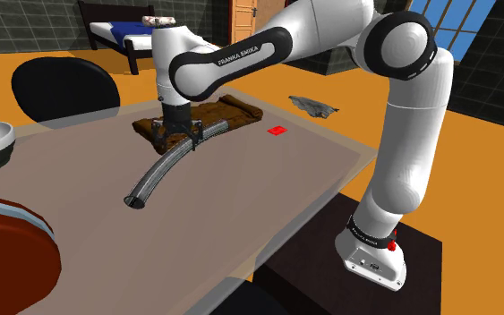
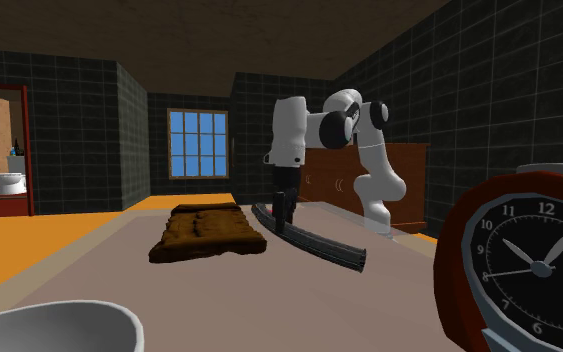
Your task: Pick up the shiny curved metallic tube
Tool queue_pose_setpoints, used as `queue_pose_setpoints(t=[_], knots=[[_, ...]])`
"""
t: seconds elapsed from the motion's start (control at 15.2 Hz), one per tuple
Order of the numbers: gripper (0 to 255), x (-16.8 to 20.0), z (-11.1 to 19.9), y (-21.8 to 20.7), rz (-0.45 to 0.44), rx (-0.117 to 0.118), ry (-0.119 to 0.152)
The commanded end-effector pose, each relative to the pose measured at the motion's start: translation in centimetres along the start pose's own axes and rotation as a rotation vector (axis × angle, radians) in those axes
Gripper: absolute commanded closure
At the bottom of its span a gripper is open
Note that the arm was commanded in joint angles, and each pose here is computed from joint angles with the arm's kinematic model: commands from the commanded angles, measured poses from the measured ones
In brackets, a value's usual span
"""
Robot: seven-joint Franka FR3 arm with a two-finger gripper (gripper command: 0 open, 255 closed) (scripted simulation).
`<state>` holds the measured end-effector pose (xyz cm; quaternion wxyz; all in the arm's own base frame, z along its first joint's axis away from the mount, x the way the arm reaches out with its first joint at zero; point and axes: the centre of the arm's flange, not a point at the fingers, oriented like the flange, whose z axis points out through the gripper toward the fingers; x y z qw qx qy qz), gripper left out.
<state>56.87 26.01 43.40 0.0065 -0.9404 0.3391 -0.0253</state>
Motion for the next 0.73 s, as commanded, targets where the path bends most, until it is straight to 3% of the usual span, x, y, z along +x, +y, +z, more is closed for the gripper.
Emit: queue_pose_setpoints(t=[0.0, 0.66], knots=[[255, 0.0, -1.1, 0.0, 0.0, 0.0, 0.0], [255, 0.2, -5.4, -0.1, 0.0, 0.0, 0.0]])
